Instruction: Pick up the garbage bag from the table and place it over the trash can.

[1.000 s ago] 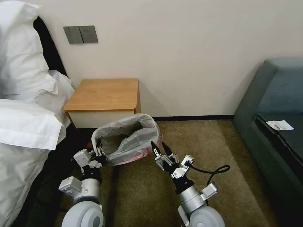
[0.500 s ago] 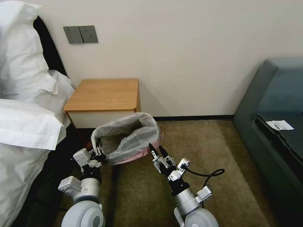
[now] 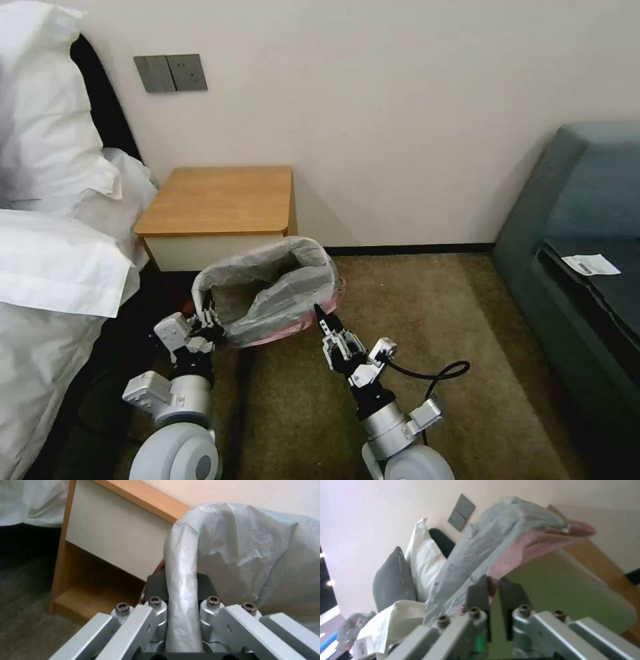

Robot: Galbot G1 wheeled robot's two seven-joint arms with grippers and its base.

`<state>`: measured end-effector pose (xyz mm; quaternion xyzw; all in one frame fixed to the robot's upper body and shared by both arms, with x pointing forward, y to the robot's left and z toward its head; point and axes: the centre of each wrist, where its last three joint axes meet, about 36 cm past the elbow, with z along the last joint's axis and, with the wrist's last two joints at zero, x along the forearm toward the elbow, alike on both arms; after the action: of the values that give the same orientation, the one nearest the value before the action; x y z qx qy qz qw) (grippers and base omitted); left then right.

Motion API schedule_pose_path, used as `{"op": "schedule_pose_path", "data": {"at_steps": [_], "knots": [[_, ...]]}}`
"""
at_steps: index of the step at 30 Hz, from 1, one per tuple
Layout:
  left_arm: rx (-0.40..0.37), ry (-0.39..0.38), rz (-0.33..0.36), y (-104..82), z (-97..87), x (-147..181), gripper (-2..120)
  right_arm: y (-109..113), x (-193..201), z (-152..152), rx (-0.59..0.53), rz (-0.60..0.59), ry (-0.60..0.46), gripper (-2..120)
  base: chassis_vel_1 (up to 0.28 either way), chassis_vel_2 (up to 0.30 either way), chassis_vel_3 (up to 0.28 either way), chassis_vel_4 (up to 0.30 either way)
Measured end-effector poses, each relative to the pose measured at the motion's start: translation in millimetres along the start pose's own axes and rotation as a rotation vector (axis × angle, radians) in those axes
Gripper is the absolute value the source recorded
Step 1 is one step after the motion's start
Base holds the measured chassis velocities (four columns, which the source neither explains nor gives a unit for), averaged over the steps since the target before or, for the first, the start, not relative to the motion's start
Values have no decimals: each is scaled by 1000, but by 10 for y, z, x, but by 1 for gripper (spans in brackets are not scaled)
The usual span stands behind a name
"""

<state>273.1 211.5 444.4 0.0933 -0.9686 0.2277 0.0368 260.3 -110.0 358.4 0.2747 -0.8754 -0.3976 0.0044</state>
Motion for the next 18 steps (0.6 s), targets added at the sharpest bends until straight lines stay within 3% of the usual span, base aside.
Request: {"op": "schedule_pose_path", "data": {"at_steps": [2, 18], "knots": [[0, 0, 0, 0, 1, -4, 8, 2, 2, 3, 3, -3, 0, 0, 0, 0, 0, 0], [5, 6, 0, -10, 5, 14, 8, -56, -6, -7, 43, -5, -10, 0, 0, 0, 0, 0]]}}
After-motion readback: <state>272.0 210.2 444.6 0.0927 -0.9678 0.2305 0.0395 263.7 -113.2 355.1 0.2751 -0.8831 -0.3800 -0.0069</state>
